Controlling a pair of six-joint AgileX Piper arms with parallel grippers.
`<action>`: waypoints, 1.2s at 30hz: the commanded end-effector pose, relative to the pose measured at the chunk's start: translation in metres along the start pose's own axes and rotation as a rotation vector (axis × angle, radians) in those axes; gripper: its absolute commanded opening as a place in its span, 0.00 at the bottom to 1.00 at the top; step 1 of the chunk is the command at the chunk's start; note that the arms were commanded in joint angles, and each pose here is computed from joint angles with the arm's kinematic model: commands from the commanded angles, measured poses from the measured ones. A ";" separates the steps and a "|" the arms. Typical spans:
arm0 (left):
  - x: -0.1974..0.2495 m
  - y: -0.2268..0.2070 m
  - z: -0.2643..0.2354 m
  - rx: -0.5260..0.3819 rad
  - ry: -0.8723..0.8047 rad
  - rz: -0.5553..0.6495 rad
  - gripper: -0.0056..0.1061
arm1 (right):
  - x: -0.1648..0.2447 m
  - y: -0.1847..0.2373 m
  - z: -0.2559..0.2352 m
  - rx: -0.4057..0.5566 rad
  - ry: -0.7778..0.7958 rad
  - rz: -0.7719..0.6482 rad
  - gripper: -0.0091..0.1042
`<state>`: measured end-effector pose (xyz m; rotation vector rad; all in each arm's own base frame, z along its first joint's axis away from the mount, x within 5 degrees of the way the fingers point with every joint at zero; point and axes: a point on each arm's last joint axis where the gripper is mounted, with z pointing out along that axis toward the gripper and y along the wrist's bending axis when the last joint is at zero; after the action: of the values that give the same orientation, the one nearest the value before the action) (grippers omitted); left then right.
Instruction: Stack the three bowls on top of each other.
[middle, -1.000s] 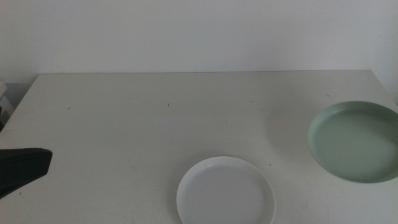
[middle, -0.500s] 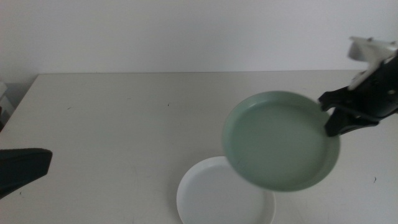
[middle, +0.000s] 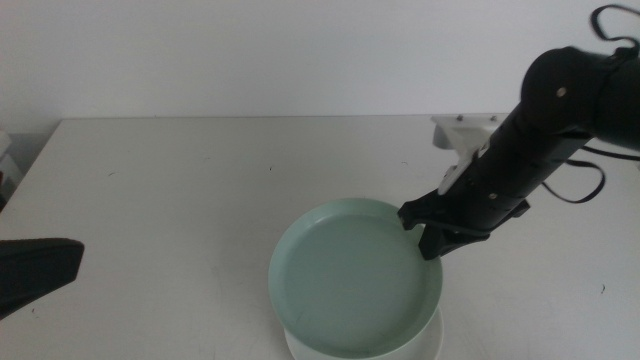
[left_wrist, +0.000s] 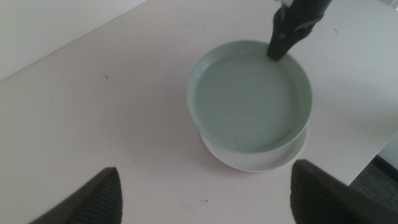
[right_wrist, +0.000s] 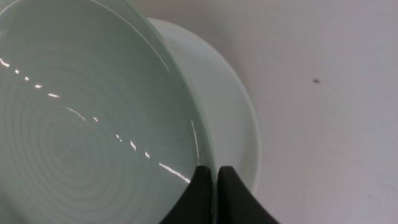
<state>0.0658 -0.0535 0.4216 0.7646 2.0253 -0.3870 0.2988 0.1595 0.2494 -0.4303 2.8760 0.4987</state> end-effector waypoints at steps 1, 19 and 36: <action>-0.012 0.000 -0.006 0.002 -0.087 -0.007 0.88 | -0.009 0.011 -0.010 -0.030 -0.085 -0.014 0.07; -0.012 0.000 -0.006 0.002 -0.087 -0.007 0.88 | -0.010 0.000 0.036 -0.001 0.054 0.018 0.07; -0.012 0.000 -0.006 0.002 -0.087 -0.006 0.88 | -0.006 -0.005 0.040 0.037 0.112 -0.001 0.19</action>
<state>0.0658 -0.0535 0.4216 0.7646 2.0253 -0.3870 0.3108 0.1690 0.1881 -0.4665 3.0624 0.3906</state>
